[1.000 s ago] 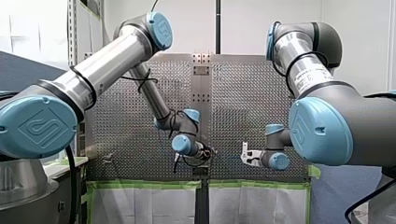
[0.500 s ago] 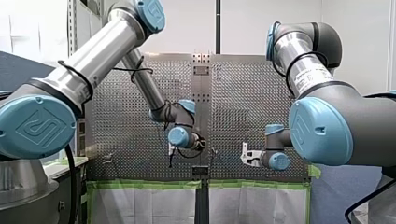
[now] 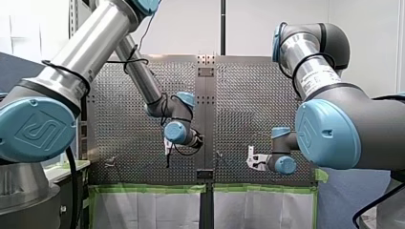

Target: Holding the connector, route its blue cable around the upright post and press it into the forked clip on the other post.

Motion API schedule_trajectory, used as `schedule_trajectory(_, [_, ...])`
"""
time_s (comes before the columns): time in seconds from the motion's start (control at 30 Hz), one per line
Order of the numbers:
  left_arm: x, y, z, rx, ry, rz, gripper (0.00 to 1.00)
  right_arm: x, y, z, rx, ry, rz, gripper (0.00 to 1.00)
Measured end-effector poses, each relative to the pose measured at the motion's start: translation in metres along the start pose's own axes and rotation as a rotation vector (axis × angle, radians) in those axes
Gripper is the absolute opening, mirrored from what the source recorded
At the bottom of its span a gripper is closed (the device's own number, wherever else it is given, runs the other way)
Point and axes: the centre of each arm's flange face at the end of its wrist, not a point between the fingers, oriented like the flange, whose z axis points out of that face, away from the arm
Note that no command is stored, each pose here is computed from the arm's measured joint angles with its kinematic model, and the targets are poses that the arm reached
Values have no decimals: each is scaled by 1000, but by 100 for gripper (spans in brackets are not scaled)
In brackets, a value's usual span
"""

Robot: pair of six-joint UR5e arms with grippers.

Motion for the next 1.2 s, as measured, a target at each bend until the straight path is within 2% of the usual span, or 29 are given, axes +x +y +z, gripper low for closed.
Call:
schedule_trajectory(0.37, [-10,0,-37,25,3,-11,100,-1,-1,0,0,-4,0,0])
schedule_trajectory(0.6, [-15,4,-63,27,3,-33,100,-1,-1,-1,0,-7,1,0])
schedule_trajectory(0.93, [-21,10,-100,35,4,-36,100,-2,-2,-1,0,-11,3,0])
schedule_trajectory(1.2, [-24,19,-131,9,-2,-60,100,-2,-2,-1,-1,-12,3,0])
